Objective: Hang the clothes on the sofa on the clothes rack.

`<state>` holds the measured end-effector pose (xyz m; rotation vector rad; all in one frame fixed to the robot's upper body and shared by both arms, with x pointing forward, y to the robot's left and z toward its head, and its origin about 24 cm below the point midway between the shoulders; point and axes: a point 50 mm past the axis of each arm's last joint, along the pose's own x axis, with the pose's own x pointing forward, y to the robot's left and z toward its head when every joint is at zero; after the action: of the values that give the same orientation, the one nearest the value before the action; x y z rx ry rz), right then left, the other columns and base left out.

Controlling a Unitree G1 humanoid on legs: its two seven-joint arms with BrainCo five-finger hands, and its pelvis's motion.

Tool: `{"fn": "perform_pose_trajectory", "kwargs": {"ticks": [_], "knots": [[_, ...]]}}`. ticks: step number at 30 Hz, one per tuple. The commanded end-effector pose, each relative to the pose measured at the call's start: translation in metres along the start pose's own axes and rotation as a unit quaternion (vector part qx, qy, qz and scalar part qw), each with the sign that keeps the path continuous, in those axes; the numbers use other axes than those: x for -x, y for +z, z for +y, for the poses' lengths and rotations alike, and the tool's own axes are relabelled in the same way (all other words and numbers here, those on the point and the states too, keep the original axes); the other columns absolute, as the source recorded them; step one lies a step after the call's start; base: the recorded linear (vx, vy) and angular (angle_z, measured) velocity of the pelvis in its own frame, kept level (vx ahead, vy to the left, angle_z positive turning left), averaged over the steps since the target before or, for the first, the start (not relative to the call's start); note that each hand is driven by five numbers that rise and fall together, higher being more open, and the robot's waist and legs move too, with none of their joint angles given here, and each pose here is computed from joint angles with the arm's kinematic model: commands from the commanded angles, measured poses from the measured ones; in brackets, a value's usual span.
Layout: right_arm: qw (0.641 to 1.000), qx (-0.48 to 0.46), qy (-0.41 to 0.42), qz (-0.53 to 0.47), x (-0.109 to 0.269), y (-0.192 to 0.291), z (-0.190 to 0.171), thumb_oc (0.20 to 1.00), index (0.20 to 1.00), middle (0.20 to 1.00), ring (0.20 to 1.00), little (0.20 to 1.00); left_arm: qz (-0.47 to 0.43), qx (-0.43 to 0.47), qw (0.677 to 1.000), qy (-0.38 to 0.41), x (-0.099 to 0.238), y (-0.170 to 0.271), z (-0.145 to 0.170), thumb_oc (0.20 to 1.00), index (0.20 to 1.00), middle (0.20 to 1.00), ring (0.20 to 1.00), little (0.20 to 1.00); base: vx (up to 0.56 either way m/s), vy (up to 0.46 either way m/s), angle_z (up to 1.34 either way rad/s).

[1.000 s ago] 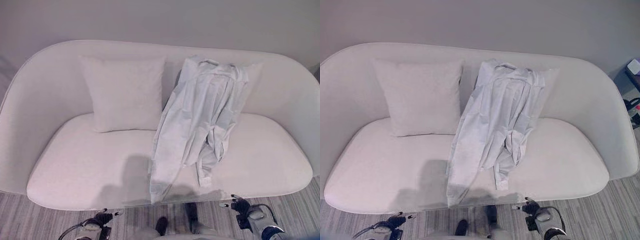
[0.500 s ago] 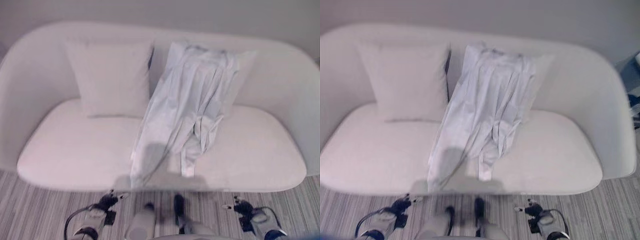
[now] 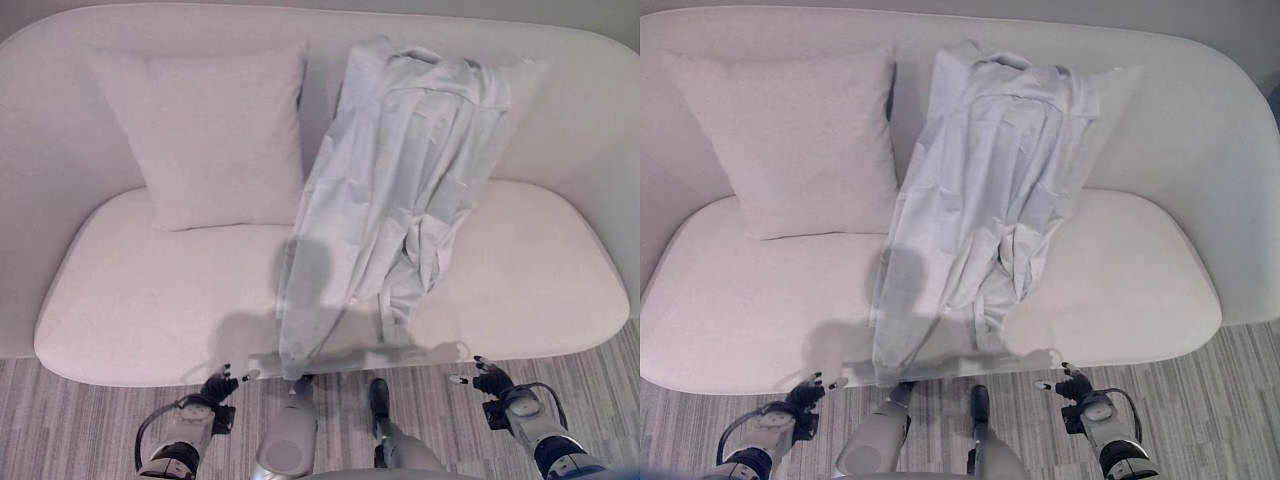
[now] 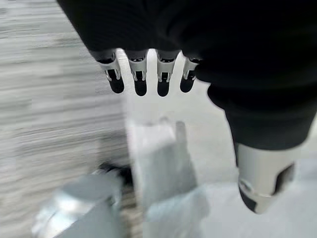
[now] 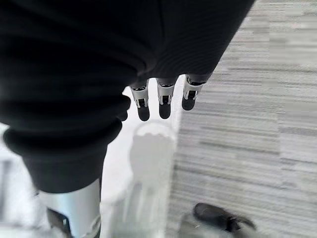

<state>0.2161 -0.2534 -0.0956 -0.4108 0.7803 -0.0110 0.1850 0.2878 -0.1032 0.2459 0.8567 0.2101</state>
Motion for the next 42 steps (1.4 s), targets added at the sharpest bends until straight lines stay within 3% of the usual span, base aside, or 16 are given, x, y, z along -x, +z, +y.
{"fn": "perform_pose_trajectory", "kwargs": {"ticks": [1, 14, 15, 17, 21, 30, 42], "knots": [[0.999, 0.024, -0.038, -0.026, 0.002, 0.01, -0.031, 1.0, 1.0, 1.0, 1.0, 1.0, 0.006, 0.011, 1.0, 0.012, 0.001, -0.005, 0.002, 1.0, 1.0, 1.0, 1.0, 1.0, -0.03, 0.064, 0.02], [0.991, 0.05, -0.088, -0.084, 0.012, 0.033, -0.07, 1.0, 1.0, 1.0, 1.0, 1.0, -0.136, 0.05, 0.988, 0.051, 0.014, 0.051, 0.031, 1.0, 1.0, 1.0, 1.0, 1.0, 0.02, 0.086, -0.1], [0.988, 0.099, -0.108, -0.04, 0.013, 0.02, -0.085, 1.0, 1.0, 1.0, 1.0, 1.0, -0.102, 0.03, 0.991, 0.083, 0.012, 0.042, 0.049, 1.0, 1.0, 1.0, 1.0, 1.0, 0.08, -0.146, -0.11], [0.991, 0.077, -0.077, -0.071, 0.011, 0.03, -0.069, 1.0, 1.0, 1.0, 1.0, 1.0, -0.176, 0.021, 0.983, 0.049, 0.019, 0.075, 0.038, 1.0, 1.0, 1.0, 1.0, 1.0, 0.02, -0.15, 0.07], [0.988, 0.071, -0.079, -0.113, 0.011, 0.051, -0.067, 1.0, 1.0, 1.0, 1.0, 1.0, -0.237, 0.039, 0.97, 0.029, 0.024, 0.107, 0.022, 1.0, 1.0, 1.0, 1.0, 1.0, 0.0, -0.133, 0.77], [0.975, 0.073, -0.111, -0.181, 0.022, 0.083, -0.084, 1.0, 1.0, 1.0, 1.0, 1.0, -0.303, 0.033, 0.952, 0.03, 0.034, 0.145, 0.019, 1.0, 1.0, 1.0, 1.0, 1.0, 0.03, -0.085, 0.11], [0.932, 0.064, -0.185, -0.306, 0.043, 0.158, -0.108, 1.0, 1.0, 1.0, 1.0, 1.0, -0.471, 0.008, 0.88, 0.068, 0.078, 0.251, 0.022, 1.0, 1.0, 1.0, 1.0, 1.0, 0.0, -0.007, -0.01]]}}
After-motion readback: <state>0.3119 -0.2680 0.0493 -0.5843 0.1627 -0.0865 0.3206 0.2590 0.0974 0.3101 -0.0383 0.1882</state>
